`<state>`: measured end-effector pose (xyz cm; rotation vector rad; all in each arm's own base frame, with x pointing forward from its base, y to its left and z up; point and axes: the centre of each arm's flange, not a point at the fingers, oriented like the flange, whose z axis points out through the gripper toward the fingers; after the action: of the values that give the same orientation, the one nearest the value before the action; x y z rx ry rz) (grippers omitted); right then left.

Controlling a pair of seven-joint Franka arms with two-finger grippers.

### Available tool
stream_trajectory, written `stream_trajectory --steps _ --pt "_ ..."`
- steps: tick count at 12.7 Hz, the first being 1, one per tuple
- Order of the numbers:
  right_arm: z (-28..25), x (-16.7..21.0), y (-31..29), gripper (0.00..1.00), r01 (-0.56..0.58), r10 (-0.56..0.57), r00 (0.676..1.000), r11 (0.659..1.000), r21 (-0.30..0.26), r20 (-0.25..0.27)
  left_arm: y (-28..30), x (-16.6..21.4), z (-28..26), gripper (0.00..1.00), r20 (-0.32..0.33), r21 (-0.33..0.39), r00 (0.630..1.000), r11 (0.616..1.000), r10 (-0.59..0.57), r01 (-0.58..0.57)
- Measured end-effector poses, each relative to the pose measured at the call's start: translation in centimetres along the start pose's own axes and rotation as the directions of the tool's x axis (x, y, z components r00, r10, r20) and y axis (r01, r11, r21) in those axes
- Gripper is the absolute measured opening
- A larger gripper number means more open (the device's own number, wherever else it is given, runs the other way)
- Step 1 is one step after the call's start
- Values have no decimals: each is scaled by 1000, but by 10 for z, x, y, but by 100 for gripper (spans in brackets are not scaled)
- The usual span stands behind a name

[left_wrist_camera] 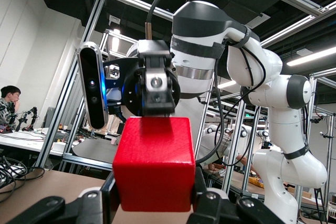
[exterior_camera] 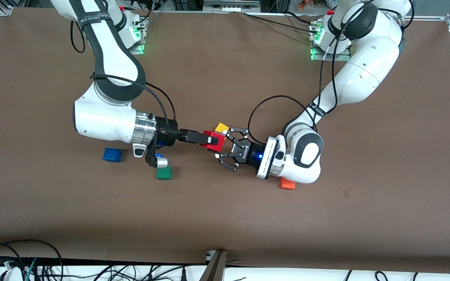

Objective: Pass red block to right arm, stack on blue
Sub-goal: 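Grasp the red cube with the right gripper and open the left gripper, then carry the red cube onto the blue cube while the left gripper withdraws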

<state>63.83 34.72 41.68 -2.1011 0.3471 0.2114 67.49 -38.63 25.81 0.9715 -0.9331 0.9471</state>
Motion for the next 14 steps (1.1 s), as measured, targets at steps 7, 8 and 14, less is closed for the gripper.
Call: stream_trajectory --steps 7,8,14 --pt "5 -1 -1 57 -1 1 1000 1000 -9 -31 -2 -1 -5 57 -15 19 1000 1000 11 -11" --pt "6 -2 -1 57 -1 0 1000 1000 -10 -31 -1 -5 -3 63 -47 35 999 999 8 -6" --pt "-16 12 12 57 74 -87 994 984 -162 -71 -6 1 -46 100 -70 65 997 998 31 -26"
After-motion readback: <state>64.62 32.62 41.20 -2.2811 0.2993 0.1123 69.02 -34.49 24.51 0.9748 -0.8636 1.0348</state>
